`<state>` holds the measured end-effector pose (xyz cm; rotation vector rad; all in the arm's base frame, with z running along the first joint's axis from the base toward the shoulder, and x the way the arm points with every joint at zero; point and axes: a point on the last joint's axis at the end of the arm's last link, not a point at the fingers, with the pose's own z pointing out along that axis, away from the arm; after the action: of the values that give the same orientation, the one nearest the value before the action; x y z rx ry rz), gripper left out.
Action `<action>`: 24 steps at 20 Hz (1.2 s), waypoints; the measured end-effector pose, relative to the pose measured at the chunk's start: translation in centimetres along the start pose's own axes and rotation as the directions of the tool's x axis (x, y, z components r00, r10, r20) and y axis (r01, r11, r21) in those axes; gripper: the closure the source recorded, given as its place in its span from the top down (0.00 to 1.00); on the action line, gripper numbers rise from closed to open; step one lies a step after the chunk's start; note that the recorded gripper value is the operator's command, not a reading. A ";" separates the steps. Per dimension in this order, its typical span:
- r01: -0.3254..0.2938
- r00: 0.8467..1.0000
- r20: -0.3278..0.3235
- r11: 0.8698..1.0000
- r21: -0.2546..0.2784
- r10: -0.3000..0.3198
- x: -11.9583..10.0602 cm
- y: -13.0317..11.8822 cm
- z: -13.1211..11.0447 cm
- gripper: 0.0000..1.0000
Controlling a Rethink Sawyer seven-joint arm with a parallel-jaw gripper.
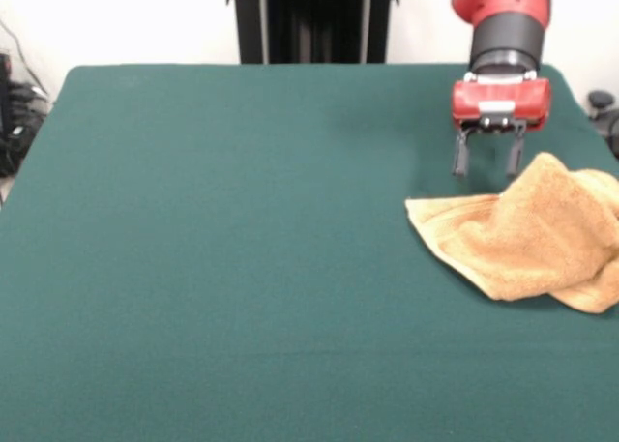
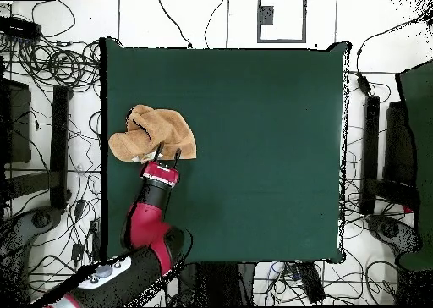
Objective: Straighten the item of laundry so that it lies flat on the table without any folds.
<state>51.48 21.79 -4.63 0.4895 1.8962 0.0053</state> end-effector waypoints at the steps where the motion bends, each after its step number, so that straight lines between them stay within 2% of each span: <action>1: -0.006 1.000 0.027 1.000 0.008 0.006 -0.8 0.2 -0.1 1.00; 3: -0.018 0.997 0.069 1.000 0.026 0.016 -2.0 0.1 -0.2 1.00; 7: -0.010 0.994 0.105 0.999 0.038 0.006 -3.5 -0.2 -0.5 1.00; 10: 0.015 0.995 0.096 0.999 0.028 -0.018 -4.0 -0.6 -0.3 1.00; 15: 0.055 0.998 0.038 0.998 0.004 -0.055 -3.7 -1.8 0.8 1.00; 17: 0.054 0.997 -0.044 0.998 -0.026 -0.055 -3.0 -2.5 1.7 1.00; 19: 0.040 0.996 -0.079 0.998 -0.038 -0.043 -2.7 -2.6 2.0 1.00; 20: 0.016 0.993 -0.115 0.999 -0.049 -0.021 -2.3 -2.6 2.4 1.00; 22: -0.016 0.990 -0.142 0.998 -0.057 0.008 -2.2 -2.5 2.8 1.00; 24: -0.093 0.981 -0.174 0.994 -0.064 0.081 -2.1 -1.7 3.6 1.00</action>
<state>54.79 18.73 -4.57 0.5368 2.0338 0.1774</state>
